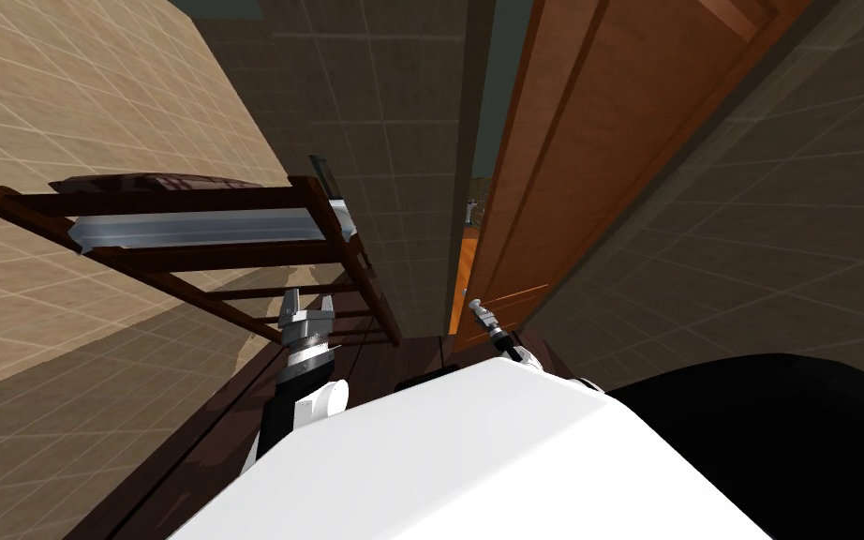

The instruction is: Pull the door open

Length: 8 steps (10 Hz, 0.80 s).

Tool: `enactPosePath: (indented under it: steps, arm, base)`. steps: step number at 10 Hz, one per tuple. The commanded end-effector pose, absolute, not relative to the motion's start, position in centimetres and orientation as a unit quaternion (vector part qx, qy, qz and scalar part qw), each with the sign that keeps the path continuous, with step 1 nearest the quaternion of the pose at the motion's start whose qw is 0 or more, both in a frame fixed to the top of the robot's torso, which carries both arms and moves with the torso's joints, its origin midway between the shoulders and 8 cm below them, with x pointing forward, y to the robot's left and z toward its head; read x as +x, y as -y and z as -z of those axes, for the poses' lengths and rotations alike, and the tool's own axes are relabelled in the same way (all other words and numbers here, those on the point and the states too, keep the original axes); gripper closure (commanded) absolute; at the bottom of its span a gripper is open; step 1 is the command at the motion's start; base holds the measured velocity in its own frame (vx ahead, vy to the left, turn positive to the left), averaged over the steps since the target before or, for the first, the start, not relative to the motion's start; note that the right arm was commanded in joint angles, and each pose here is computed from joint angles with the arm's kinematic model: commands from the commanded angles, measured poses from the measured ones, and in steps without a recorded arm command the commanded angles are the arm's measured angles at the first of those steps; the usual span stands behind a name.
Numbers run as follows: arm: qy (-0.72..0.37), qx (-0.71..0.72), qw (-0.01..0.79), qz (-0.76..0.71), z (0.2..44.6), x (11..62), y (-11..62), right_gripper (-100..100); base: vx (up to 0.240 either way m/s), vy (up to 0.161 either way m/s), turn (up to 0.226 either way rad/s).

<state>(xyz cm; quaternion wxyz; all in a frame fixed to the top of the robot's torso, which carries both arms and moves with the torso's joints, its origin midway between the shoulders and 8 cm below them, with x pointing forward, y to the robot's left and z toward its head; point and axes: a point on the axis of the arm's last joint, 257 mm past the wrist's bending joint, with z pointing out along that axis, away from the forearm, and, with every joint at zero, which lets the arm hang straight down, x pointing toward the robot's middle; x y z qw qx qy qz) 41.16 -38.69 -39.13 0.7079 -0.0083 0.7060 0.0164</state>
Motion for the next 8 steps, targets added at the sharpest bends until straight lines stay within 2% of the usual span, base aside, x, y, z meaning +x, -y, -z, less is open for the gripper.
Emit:
enactPosePath:
  steps: [1,8]
  arm:
    - [-0.706,-0.008,0.708,-0.018,39.23,41.08,38.51,100]
    - [-0.704,0.037,0.707,-0.053,39.14,41.27,38.73,100]
  base:
    - [-0.016,-0.002,0.000]
    - [-0.035,-0.016,0.032]
